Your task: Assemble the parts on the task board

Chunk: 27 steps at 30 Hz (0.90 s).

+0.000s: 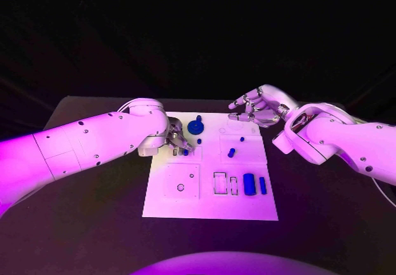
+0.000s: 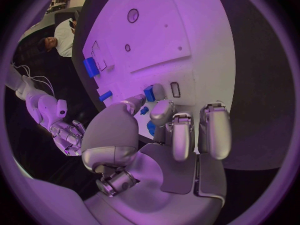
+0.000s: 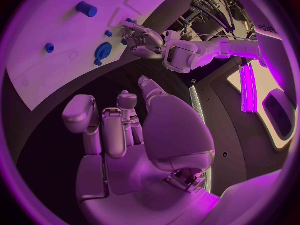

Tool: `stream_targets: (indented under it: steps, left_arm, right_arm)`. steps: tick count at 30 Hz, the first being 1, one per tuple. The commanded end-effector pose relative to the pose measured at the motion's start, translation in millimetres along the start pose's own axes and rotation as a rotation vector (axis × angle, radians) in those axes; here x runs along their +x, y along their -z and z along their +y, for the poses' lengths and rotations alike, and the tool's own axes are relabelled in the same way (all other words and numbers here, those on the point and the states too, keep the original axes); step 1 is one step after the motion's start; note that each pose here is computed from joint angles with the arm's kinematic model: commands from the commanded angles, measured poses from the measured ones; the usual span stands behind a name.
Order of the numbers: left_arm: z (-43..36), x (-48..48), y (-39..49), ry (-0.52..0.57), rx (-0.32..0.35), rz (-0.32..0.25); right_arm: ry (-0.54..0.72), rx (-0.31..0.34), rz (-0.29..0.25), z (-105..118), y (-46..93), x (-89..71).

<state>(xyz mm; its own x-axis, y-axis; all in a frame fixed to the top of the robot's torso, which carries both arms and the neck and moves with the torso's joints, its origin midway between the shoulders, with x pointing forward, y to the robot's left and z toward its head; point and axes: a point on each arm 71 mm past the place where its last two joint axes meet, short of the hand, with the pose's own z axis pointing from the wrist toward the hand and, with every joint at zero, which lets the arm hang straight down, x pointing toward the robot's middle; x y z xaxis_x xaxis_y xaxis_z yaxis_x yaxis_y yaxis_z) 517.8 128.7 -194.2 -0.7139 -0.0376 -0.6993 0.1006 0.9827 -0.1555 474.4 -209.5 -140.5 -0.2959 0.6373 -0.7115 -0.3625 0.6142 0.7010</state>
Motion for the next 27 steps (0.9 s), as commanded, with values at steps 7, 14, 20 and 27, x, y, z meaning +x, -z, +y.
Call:
stream_targets:
  steps: [7,14,20,27]
  left_arm:
    - [4.5,-4.0,5.5,0.02,0.012,-0.021]
    - [6.3,-11.0,13.4,0.032,0.024,-0.041]
    - [7.8,-28.7,29.0,0.057,0.05,-0.044]
    - [24.7,-68.7,36.6,0.057,0.003,-0.045]
  right_arm:
    - [-0.003,-0.007,0.011,0,0.3,0.8]
    - [-0.003,-0.005,0.011,-1,0.4,0.6]
    - [-0.004,-0.002,0.012,-2,0.3,0.6]
    - [-0.004,0.003,0.011,-4,-0.1,0.5]
